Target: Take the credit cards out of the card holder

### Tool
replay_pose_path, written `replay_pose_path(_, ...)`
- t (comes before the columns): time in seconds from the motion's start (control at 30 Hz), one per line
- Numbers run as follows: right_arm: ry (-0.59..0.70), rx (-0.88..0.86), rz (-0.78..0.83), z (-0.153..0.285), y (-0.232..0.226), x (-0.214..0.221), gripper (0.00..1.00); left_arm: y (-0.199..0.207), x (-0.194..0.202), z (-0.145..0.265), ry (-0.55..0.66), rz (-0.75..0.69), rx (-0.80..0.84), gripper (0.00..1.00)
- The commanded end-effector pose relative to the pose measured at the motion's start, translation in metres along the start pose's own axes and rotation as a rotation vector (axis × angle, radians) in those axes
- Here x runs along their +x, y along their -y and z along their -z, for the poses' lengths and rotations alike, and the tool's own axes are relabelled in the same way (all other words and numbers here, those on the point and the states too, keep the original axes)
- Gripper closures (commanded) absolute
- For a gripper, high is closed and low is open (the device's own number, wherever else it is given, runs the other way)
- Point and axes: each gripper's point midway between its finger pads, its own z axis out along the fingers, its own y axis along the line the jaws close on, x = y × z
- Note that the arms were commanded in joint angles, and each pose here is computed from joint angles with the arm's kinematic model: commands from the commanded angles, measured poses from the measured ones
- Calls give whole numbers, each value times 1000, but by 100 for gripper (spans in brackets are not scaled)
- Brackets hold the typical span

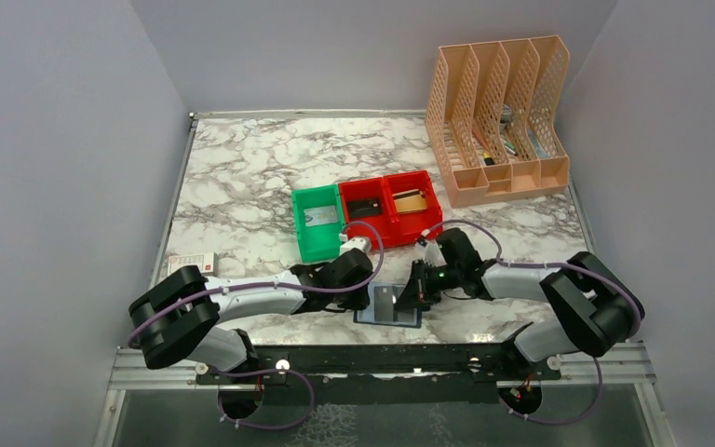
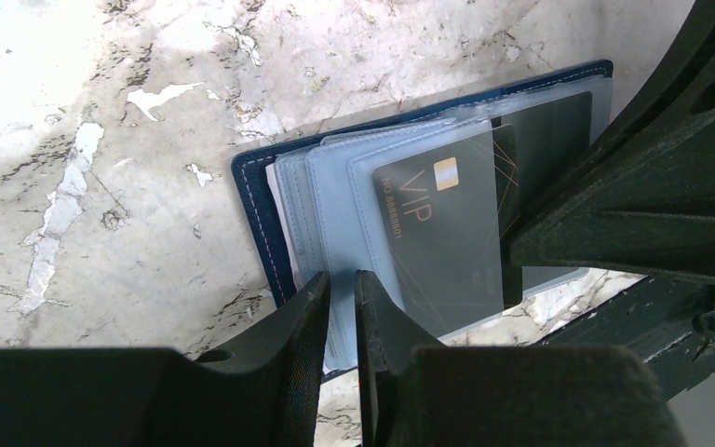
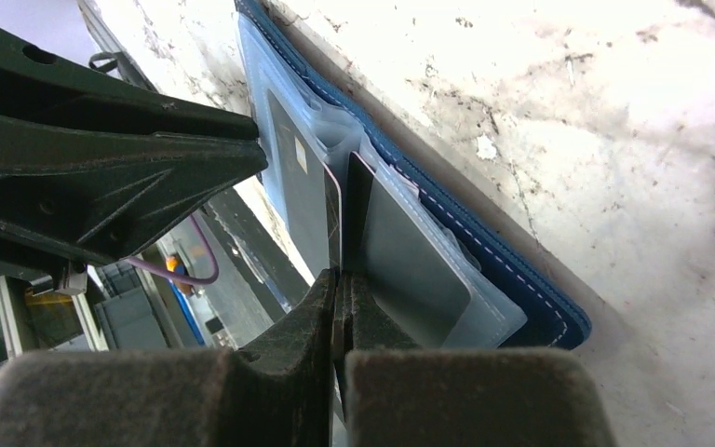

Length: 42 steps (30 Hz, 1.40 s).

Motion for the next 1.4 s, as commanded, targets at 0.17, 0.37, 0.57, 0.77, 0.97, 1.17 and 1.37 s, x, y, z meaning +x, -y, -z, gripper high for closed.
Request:
replay_pose_path(0.17,-5,31,-19,10,12,0,99,-37,25,-3,-70,-26,-136,80)
replay_pose_path(0.37,33,34,4,17,7,-7,99,-36,24,-2,-65,-22,-132,80)
replay_pose_path(0.57,39,41,-2,21,9,-7,99,-32,20,0,-50,-23,-121,80)
replay_pose_path(0.77,35,-14,-17,19,0,-8,99,-15,-1,15,10,-12,-77,74)
replay_pose_path(0.97,44,-26,-38,15,1,-10,99,27,-38,37,125,2,80,64)
replay_pose_path(1.17,46,-11,-54,13,6,-9,99,63,-38,29,105,-18,252,63)
replay_pose_path(1.37,48,-13,-65,13,9,-6,99,53,-16,3,14,-27,204,74)
